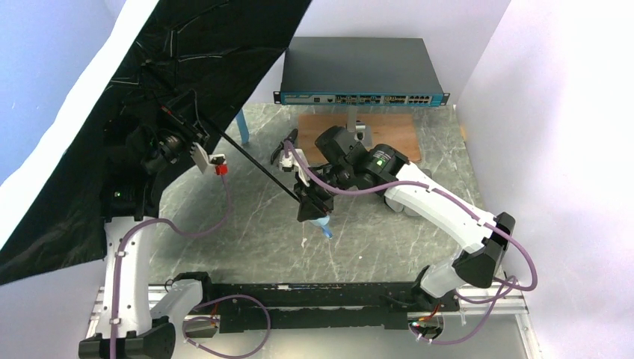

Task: Open the umbrella

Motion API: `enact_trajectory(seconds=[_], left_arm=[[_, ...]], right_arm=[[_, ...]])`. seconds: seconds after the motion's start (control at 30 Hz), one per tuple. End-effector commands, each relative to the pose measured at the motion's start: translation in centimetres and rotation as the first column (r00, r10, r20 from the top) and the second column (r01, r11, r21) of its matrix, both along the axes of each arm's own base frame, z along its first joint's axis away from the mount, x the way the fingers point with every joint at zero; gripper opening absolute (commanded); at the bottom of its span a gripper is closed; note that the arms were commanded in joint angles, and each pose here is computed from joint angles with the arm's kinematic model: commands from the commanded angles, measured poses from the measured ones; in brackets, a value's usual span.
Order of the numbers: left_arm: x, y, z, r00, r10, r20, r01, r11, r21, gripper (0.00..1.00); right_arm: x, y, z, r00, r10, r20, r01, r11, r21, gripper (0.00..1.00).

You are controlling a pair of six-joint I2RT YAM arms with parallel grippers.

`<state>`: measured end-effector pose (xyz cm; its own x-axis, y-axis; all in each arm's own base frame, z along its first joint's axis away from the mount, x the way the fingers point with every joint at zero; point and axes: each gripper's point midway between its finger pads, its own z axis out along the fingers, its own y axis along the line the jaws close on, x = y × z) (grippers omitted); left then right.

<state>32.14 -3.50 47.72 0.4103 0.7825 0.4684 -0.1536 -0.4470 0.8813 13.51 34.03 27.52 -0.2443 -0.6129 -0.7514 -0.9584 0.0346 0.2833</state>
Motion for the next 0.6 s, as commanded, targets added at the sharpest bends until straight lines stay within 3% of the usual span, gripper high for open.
enact_trajectory(seconds=[0.0, 0.13, 0.3, 0.57], left_arm=[[0.1, 2.5, 5.5, 0.954, 0.089, 0.286, -0.151, 0.968, 0.202, 0.00], [0.7, 3.3, 5.4, 0.951, 0.101, 0.291, -0.167, 0.963, 0.210, 0.01], [1.8, 4.8, 5.8, 0.937, 0.149, 0.316, -0.222, 0.953, 0.208, 0.02], [3.4, 8.9, 9.0, 0.861, 0.295, 0.415, -0.390, 0.906, 0.164, 0.09]], right_arm=[[-1.9, -3.5, -1.6, 0.999, 0.033, 0.015, -0.032, 0.996, -0.088, 0.17], [-2.3, -4.6, -2.9, 1.000, 0.030, 0.005, -0.029, 0.991, -0.129, 0.07], [-3.0, -5.7, -4.1, 0.999, 0.034, -0.017, -0.036, 0.985, -0.166, 0.05], [-3.4, -6.7, -4.7, 0.999, 0.044, -0.007, -0.044, 0.980, -0.192, 0.01]])
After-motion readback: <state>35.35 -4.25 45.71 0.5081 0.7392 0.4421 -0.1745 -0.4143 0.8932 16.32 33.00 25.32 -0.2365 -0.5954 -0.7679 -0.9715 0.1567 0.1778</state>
